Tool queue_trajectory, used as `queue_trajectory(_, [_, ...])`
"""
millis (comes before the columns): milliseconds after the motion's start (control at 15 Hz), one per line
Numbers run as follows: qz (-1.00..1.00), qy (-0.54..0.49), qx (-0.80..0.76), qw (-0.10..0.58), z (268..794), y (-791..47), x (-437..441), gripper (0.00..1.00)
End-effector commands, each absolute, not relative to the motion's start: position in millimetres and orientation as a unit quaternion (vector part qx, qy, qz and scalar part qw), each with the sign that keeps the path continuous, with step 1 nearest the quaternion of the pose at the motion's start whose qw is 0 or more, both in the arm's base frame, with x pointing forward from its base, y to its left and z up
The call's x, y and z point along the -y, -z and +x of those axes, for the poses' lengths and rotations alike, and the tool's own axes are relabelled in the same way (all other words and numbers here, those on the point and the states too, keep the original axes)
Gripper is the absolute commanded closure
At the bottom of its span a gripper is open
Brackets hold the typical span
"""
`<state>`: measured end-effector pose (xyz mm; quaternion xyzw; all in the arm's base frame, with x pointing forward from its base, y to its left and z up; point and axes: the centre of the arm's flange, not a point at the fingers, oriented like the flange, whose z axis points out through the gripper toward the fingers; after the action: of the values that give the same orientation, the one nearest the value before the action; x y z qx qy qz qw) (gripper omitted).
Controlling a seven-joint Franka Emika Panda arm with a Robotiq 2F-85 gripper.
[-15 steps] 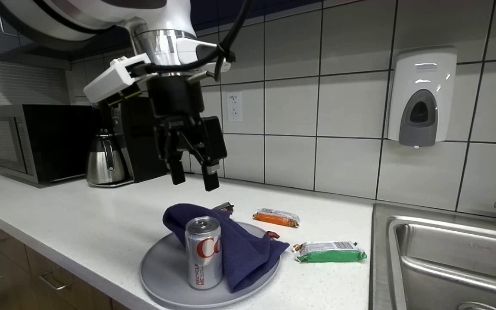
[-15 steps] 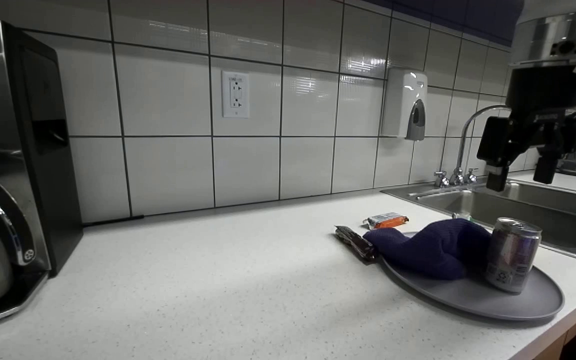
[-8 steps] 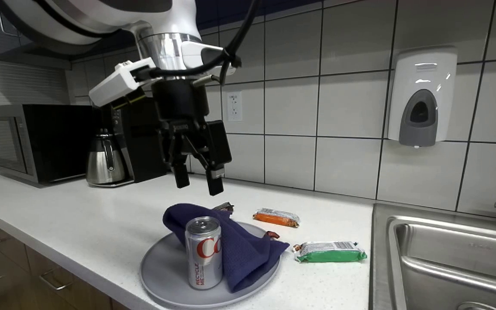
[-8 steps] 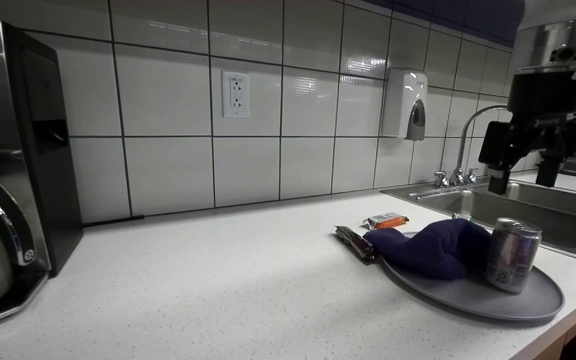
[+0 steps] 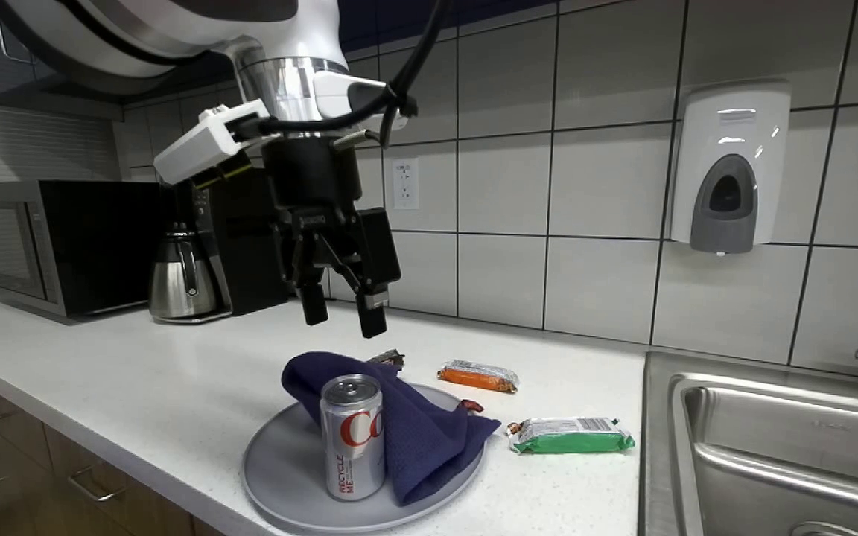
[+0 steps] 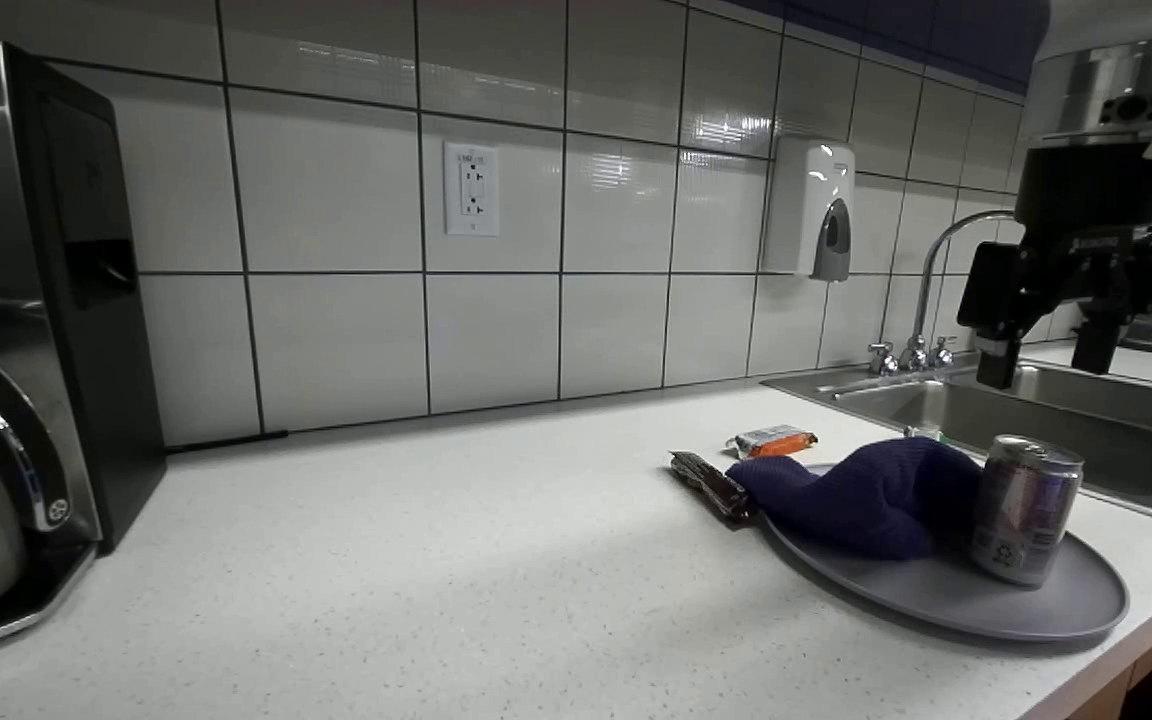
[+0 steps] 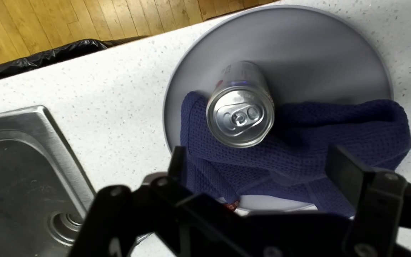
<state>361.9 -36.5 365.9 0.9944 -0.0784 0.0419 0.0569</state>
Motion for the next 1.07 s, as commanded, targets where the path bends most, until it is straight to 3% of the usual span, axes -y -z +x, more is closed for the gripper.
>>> queue_trajectory(0, [0.994, -0.041, 0.079, 0.058, 359, -367, 37, 0.0])
queue_trajectory(1000, [0.997, -0.026, 0.056, 0.052, 335, -359, 74, 0.0])
